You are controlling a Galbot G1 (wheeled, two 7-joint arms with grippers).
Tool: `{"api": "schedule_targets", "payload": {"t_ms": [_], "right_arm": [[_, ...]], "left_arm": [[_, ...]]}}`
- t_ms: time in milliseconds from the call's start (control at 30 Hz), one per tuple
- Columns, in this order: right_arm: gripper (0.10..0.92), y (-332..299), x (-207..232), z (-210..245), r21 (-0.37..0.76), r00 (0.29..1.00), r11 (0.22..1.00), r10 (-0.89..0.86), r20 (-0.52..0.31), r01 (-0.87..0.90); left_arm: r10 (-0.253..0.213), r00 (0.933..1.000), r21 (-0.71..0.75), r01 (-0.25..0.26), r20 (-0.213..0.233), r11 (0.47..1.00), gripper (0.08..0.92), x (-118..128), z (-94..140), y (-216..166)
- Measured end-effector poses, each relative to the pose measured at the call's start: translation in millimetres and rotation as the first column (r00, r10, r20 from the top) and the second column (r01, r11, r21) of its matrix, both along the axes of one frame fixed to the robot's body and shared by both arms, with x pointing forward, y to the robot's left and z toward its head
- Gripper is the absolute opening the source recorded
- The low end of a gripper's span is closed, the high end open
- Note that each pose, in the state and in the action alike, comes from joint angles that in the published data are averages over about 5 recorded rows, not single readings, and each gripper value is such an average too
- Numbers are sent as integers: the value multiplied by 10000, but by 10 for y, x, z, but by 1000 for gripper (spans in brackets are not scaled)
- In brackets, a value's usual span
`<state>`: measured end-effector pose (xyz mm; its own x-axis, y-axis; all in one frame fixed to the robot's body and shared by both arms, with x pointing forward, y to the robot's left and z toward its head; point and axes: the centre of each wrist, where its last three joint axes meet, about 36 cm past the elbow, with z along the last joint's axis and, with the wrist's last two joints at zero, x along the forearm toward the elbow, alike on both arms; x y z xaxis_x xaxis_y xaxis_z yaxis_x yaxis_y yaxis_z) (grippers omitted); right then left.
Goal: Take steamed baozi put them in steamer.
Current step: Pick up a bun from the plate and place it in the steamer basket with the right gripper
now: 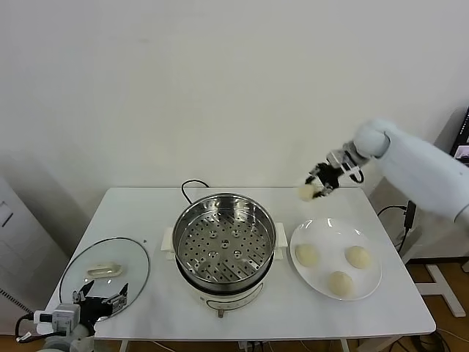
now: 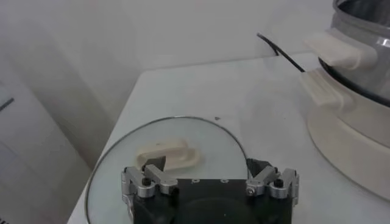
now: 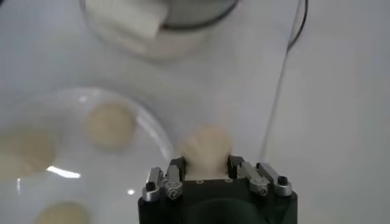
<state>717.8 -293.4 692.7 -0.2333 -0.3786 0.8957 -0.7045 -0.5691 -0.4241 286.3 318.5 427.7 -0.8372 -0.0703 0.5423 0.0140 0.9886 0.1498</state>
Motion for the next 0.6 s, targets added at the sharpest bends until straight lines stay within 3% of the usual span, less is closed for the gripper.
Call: {"api": "schedule_targets", "payload": {"t_ms": [233,600], "right_arm": [[458,824,-10,293,-437,9495,9502,3105,457,-3087],[458,1807,-229,287,-1924,7448,7426,6630,755,-6416]], "left_arm": [[-46,10000,35,46,-21,10000,823,-14,-2,-16],[-84,10000,57,84,-25,9999,823,-44,5,-22]]}}
